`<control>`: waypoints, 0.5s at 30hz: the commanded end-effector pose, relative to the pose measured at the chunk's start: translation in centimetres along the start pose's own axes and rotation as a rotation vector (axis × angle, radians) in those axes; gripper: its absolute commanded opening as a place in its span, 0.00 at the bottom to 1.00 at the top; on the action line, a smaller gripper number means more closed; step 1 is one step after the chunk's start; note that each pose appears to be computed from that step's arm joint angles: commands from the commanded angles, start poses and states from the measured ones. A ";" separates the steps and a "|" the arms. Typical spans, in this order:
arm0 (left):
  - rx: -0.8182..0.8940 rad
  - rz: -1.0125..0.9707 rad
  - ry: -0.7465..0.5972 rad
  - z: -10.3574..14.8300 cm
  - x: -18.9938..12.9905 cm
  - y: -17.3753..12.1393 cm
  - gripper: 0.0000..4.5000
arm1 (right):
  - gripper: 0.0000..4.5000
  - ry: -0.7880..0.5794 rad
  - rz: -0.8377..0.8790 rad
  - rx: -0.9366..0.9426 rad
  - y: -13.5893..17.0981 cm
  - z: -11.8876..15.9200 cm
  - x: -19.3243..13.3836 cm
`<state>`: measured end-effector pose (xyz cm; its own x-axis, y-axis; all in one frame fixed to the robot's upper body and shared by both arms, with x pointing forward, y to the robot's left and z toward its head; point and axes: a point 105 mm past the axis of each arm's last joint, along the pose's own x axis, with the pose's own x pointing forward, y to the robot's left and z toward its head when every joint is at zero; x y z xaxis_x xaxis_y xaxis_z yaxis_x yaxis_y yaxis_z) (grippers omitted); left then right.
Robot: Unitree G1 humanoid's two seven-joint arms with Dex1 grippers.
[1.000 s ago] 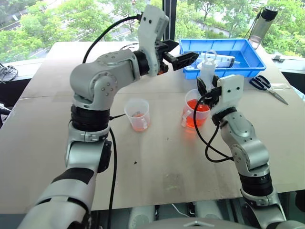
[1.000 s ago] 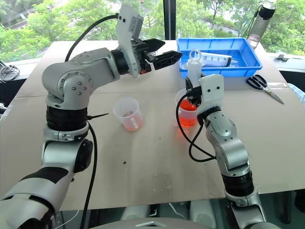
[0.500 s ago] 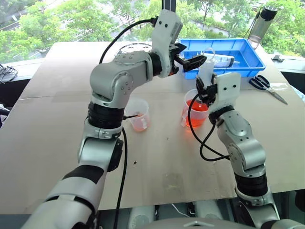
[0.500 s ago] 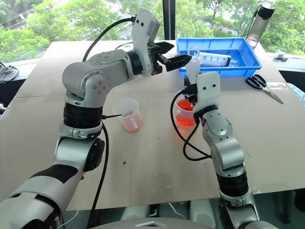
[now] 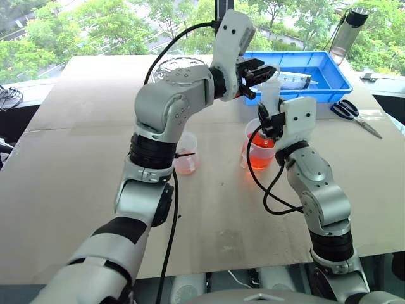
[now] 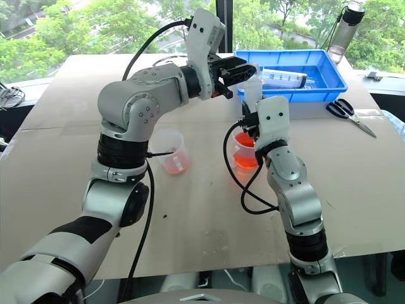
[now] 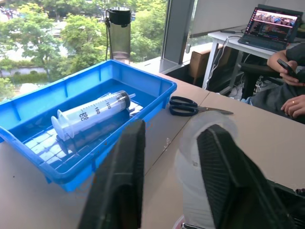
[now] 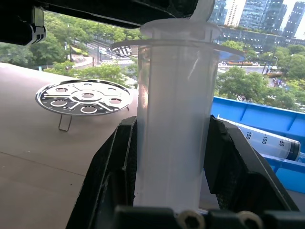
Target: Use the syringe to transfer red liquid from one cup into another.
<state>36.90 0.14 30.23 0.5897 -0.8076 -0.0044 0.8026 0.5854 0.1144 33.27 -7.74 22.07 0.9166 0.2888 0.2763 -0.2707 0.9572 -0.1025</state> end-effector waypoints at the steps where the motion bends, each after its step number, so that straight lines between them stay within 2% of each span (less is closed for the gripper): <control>1: 0.064 0.009 -0.068 1.7 -0.5 -0.1 0.00 | 0.34 -0.090 0.002 -0.002 0.1 2.3 -0.4; 15: 0.135 -0.028 -0.189 4.4 -0.3 -0.2 0.00 | 0.34 -0.051 0.044 0.027 0.8 1.5 -0.4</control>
<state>36.89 -0.37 30.77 0.5405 -0.8398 0.0510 0.8252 0.5410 0.1625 32.98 -7.70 22.62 0.9096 0.2897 0.2977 -0.2757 0.9571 -0.0893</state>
